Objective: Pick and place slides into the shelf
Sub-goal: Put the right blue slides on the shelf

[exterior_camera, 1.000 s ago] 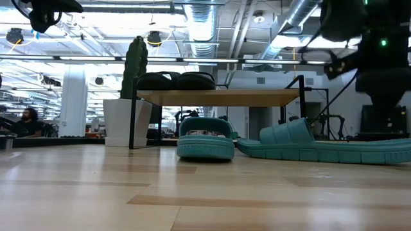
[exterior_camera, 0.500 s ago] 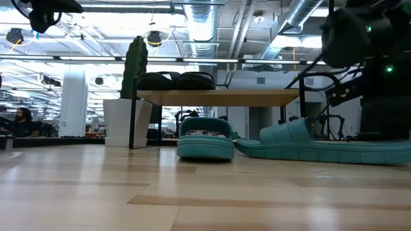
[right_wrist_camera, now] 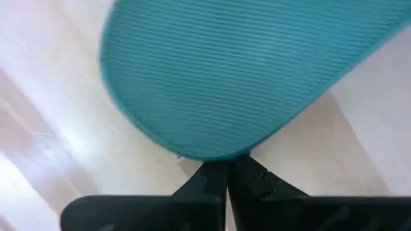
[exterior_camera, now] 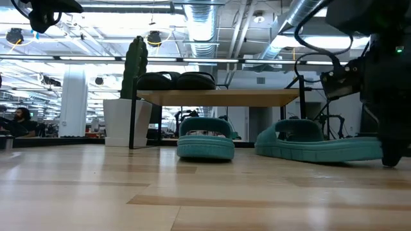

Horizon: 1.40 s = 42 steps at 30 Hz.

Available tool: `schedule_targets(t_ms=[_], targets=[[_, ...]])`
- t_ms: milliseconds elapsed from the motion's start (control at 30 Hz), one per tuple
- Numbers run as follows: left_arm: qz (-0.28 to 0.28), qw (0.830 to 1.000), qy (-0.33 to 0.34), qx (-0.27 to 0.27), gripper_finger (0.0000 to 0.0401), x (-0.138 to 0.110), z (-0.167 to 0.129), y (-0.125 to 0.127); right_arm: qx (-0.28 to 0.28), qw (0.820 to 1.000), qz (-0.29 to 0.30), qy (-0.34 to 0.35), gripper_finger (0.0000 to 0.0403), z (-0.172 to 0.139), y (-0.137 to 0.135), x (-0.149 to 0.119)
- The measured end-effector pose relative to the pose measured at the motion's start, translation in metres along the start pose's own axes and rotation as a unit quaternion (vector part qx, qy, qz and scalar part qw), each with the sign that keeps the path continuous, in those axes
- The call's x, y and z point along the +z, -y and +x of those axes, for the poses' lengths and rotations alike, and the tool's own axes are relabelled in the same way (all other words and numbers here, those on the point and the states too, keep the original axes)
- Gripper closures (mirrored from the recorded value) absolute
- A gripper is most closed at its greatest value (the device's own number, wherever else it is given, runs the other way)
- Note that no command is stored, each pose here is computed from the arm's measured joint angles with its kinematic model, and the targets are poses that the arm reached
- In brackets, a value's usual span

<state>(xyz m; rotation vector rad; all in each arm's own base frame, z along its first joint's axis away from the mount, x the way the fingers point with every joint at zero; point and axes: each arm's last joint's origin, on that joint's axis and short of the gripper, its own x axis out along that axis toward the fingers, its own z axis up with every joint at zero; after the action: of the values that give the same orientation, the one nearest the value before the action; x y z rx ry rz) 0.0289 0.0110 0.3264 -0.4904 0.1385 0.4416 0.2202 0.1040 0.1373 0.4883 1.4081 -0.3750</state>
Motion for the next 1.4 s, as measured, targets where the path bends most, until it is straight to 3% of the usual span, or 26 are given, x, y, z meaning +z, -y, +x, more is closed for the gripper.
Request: schedule_targets(t_ms=[333,667,900,1133,1400], targets=[[-0.001,1.0,0.002,-0.001,0.0401,0.0,0.0,0.0,0.033,0.999,-0.018,0.017,0.0403,-0.007,-0.015,-0.001],[-0.023,1.0,0.002,-0.001,0.0401,0.0,0.0,0.0,0.073,0.994,-0.08,0.033,0.0403,-0.026,-0.044,-0.012],[-0.023,1.0,0.002,-0.001,0.0401,0.0,0.0,0.0,0.075,0.994,-0.074,0.037,0.0403,-0.036,-0.045,0.001],[-0.023,1.0,0.002,-0.001,0.0401,0.0,0.0,0.0,0.091,0.984,-0.145,0.042,0.04,-0.043,-0.043,0.019],[-0.023,1.0,0.002,0.0,0.0401,0.0,0.0,0.0,0.084,0.965,-0.238,0.071,0.0362,-0.043,-0.032,0.04]])
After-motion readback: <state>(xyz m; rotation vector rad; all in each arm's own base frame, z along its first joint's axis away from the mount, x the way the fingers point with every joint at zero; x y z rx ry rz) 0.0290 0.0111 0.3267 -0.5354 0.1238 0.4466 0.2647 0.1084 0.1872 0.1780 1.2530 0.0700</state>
